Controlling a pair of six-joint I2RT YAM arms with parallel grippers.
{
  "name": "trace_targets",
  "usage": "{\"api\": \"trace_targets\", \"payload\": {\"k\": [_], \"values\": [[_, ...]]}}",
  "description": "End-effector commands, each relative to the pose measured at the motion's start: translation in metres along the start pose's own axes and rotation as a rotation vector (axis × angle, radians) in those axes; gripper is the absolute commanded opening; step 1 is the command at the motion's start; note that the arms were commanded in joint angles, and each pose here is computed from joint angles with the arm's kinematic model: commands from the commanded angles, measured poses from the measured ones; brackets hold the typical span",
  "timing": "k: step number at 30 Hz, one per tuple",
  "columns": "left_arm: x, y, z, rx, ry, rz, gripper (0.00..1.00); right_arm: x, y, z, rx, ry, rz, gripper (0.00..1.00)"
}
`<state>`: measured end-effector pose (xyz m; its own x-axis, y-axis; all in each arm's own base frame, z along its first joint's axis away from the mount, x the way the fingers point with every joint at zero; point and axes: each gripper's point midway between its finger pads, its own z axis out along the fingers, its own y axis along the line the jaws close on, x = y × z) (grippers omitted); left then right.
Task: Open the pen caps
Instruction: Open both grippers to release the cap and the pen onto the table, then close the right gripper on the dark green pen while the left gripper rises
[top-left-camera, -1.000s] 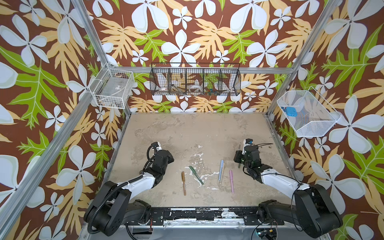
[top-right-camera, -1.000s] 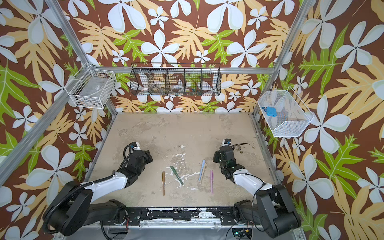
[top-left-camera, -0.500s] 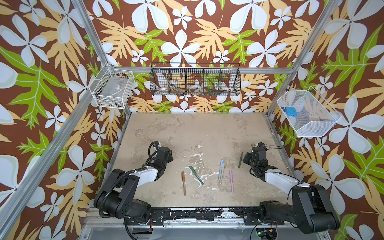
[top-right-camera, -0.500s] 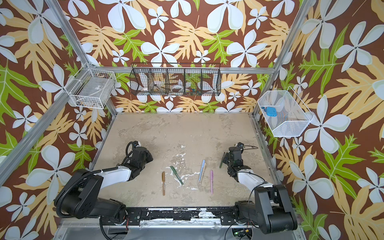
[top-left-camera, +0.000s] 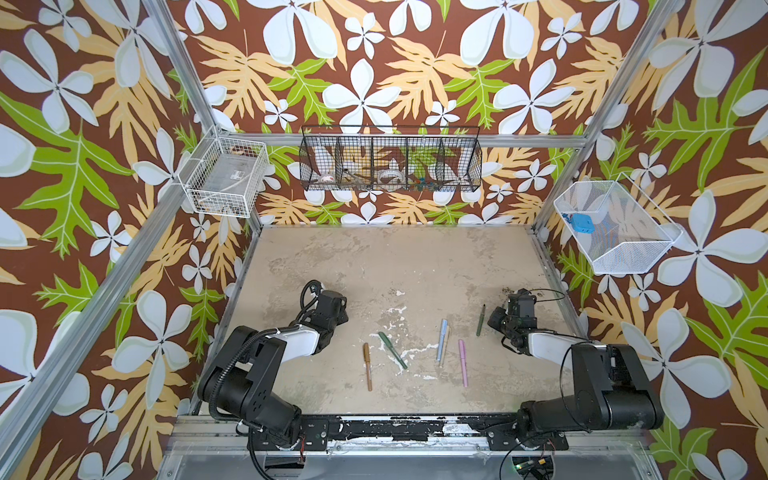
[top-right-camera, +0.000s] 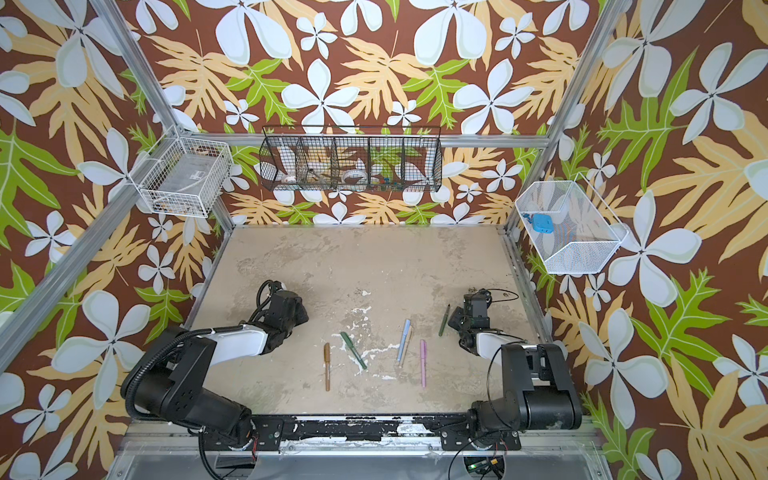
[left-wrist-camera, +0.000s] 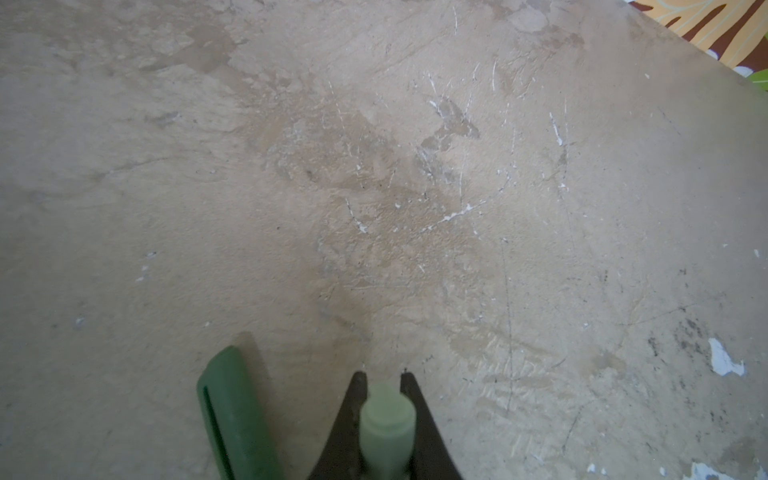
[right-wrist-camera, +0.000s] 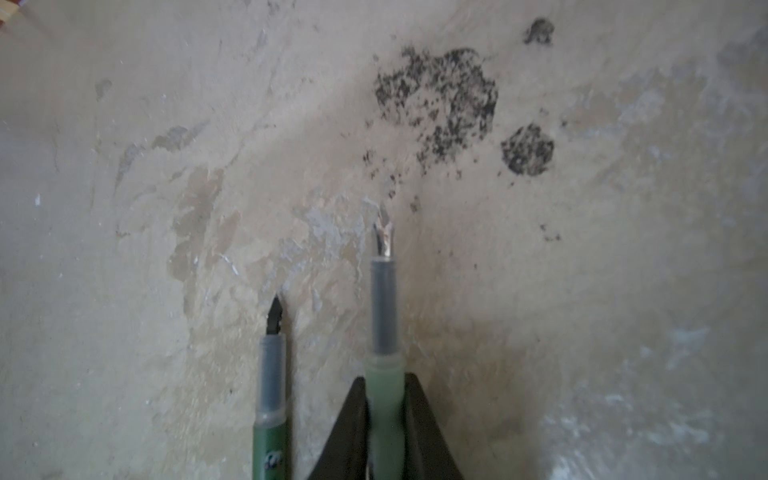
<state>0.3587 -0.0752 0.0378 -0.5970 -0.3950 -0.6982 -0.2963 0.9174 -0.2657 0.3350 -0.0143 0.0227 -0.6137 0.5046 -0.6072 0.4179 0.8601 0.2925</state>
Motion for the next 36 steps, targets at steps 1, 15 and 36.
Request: {"api": "trace_targets", "payload": {"k": [1, 15, 36], "values": [[0.003, 0.001, 0.002, -0.007, 0.014, -0.002, 0.31, 0.006, -0.002, 0.000, 0.004, 0.029, 0.000, 0.25], [-0.017, -0.036, -0.039, 0.247, -0.093, 0.016, 0.80, -0.030, 0.033, -0.055, -0.116, -0.195, -0.087, 0.58], [0.022, -0.110, -0.125, 0.652, 0.069, 0.015, 0.77, 0.124, 0.241, -0.160, -0.654, 0.096, -0.817, 0.54]]}}
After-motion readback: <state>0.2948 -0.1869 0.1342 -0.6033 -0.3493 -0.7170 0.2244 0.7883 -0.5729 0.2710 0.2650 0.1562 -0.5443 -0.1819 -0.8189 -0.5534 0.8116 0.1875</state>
